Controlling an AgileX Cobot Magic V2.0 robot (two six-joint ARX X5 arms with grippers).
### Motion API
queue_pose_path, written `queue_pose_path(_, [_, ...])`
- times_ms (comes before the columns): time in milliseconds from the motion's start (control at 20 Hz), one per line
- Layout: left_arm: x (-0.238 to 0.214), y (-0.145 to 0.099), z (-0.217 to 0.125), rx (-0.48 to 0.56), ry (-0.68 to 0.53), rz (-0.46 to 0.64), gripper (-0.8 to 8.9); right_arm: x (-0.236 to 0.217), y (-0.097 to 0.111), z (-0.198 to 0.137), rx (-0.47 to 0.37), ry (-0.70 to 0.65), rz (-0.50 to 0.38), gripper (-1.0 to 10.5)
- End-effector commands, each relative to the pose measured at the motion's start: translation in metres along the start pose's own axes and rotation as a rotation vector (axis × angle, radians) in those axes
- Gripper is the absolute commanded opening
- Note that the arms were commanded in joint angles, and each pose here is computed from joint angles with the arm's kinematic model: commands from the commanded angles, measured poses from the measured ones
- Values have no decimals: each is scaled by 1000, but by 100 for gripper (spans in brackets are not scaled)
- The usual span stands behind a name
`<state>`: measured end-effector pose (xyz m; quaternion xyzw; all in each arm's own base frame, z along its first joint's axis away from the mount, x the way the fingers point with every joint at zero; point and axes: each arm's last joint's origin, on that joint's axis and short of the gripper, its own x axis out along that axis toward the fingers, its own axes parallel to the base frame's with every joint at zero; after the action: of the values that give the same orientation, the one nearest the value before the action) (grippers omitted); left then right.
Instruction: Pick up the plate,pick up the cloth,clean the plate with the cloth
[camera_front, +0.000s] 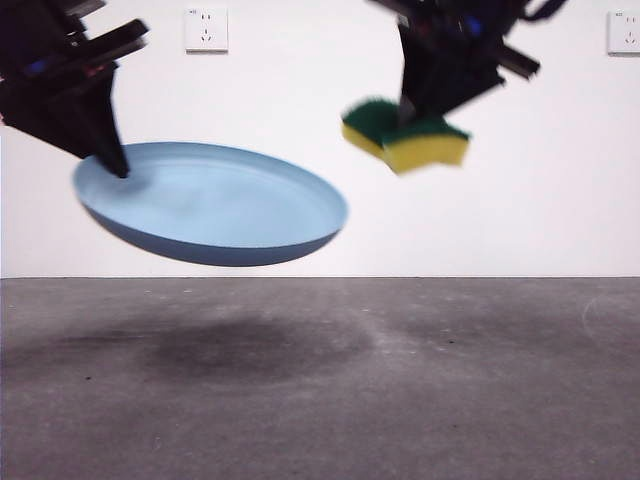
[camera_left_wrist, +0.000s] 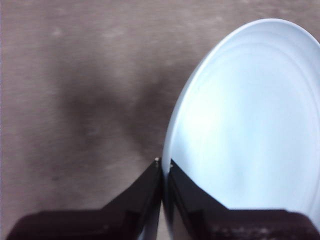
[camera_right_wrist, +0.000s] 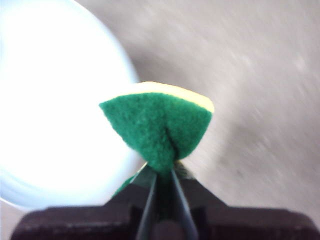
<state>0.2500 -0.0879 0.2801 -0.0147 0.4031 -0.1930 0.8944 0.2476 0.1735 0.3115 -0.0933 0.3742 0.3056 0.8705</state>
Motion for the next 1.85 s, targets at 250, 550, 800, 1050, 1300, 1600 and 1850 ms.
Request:
queue_pose_path(250, [4, -40, -5, 32, 18, -122, -8, 20, 25, -1, -39, 13, 56, -17])
queue_pose_path(550, [4, -54, -5, 44, 10, -208, -8, 41, 36, 1, -45, 1, 99, -16])
queue_pose_path(800, [3, -54, 4, 40, -82, -219, -8, 48, 63, -9, -95, 80, 224, -16])
queue_pose_path(1050, [3, -40, 7, 5, -81, -206, -8, 43, 61, -34, -166, 326, 2, -16])
queue_pose_path(1300, [1, -34, 2, -11, -13, -278, -8, 40, 36, -25, -167, 241, -359, -16])
queue_pose_path(1600, [2, -37, 0, -5, 2, -285, -8, 45, 34, 1, -83, -14, -200, -17])
queue_pose_path(1850, [2, -37, 1, 0, -5, -287, -8, 47, 41, 11, -40, -118, 25, -17])
